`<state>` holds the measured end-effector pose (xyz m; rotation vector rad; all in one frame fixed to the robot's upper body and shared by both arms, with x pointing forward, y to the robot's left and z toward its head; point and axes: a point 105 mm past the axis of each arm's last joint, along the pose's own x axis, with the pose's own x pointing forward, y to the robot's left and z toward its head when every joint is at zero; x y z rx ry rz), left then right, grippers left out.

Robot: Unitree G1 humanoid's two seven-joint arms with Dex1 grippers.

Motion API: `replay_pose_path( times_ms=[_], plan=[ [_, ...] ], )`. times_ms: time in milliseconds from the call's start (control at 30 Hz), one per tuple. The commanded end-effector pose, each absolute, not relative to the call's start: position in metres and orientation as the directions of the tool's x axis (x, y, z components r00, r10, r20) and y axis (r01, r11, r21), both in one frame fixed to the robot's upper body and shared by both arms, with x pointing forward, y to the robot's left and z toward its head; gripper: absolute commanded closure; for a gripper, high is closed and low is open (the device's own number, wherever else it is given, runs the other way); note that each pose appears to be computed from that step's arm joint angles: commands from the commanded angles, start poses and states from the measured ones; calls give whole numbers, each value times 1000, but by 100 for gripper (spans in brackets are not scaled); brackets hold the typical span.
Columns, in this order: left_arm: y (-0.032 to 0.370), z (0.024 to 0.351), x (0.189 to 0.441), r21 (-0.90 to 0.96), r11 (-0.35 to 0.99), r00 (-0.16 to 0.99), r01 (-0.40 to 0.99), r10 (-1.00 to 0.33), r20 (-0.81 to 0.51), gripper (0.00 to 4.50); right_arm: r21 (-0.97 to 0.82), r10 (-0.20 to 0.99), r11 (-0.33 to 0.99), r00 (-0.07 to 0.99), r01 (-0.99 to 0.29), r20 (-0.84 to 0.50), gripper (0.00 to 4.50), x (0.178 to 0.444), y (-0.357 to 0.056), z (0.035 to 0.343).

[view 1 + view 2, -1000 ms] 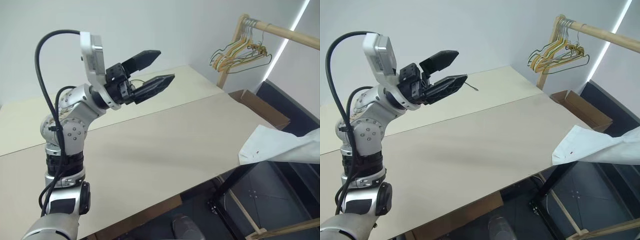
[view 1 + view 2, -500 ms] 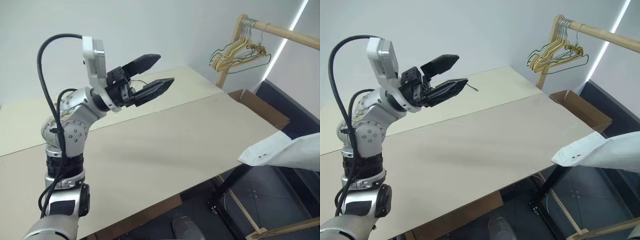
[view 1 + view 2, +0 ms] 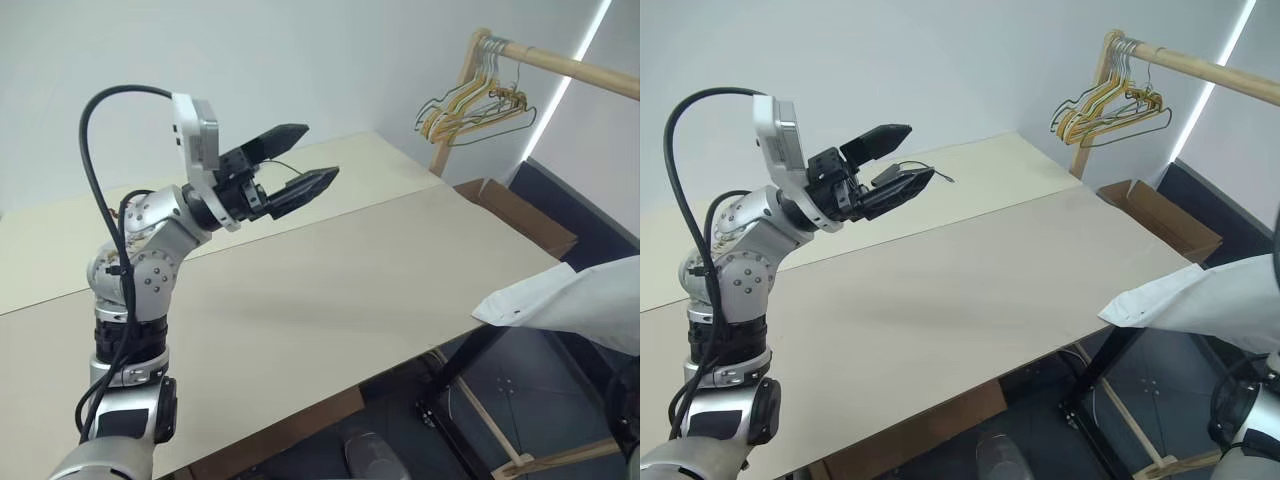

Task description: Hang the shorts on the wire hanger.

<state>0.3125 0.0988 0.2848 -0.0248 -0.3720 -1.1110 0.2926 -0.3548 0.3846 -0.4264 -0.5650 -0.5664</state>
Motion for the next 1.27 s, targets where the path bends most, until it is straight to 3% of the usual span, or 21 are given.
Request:
replay_pose_path(
  times_ms=[33,233,367,500,633,767,1267],
  plan=[
    [106,291,306,232,485,404,843,-856,323,0,-364,-59,864,788,347,613,1,307,-297,381],
    [129,262,300,265,542,501,798,-840,211,0,-475,399,857,839,-198,371,1,342,-212,325],
    [144,248,292,285,582,559,762,-813,166,0,-465,645,724,739,-510,193,1,347,-170,290],
    [152,238,281,286,613,607,737,-785,119,0,-446,780,589,618,-674,96,1,344,-143,271],
    [159,223,264,292,646,663,705,-747,55,0,-436,863,450,505,-779,-11,1,347,-122,254],
    [164,216,254,293,675,701,677,-713,24,0,-435,887,398,460,-807,-41,1,351,-116,249],
    [163,208,256,252,671,695,698,-719,-10,0,-482,882,328,446,-813,-153,1,334,-118,213]
  ],
)
